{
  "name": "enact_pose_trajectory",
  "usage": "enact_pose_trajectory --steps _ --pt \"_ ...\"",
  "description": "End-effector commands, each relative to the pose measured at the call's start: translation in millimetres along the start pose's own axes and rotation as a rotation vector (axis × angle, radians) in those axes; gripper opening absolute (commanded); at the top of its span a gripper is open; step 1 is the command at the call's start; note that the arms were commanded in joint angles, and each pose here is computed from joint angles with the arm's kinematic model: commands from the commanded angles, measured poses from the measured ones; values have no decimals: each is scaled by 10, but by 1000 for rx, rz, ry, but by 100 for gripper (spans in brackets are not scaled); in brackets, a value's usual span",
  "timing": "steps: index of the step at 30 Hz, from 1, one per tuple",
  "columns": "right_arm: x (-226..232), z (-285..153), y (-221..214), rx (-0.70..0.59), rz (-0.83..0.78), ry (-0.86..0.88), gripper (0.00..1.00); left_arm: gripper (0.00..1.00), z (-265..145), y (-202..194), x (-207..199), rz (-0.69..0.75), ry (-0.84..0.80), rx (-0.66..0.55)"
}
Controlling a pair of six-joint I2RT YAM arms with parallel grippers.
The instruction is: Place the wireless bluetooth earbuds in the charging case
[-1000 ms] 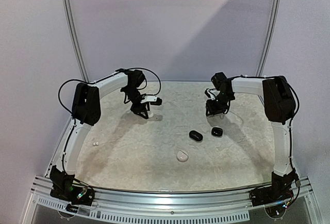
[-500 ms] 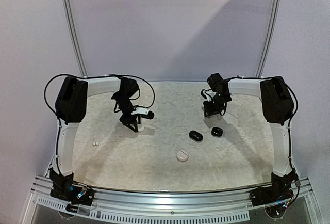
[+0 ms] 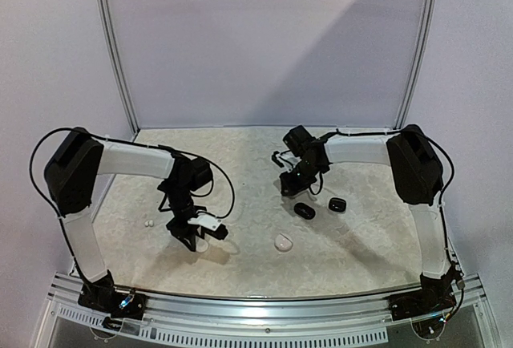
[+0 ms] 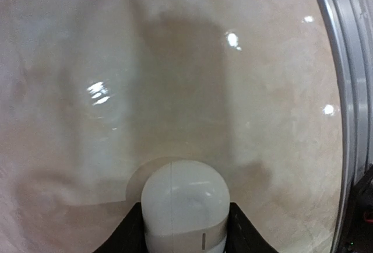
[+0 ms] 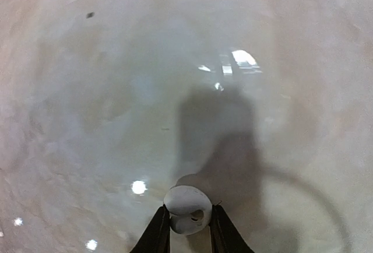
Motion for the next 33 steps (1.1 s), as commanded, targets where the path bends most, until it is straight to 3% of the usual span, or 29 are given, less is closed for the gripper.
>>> enact_pose_trajectory --steps 1,7,13,20,25,30,33 --pt "528 299 -400 115 -34 79 26 25 93 53 -203 -15 55 32" --pt "934 366 -695 169 -87 65 28 26 239 74 -608 -35 65 28" --pt "1277 317 -939 202 -147 51 39 30 267 82 -586 -61 145 -2" --pt "1371 163 -854 163 -113 53 54 66 273 80 -618 -73 177 -20" --pt "1380 -61 -669 109 -136 18 58 76 95 135 -615 -98 191 -27" --pt "1245 -240 -518 75 -146 -63 60 97 -229 250 -631 -125 176 -48" --pt "1141 -323 -405 43 -78 -64 60 99 -467 324 -656 -148 162 -88"
Point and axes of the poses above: each gripper's point midway between its finger pads, its own z axis out along the fingers, its own x axis along the line the jaws close on, y = z × x, the point moved 2 cm from there along -z, back along the fingers, and after that the axes turned 7 degrees about z, right-handed, at the moved point
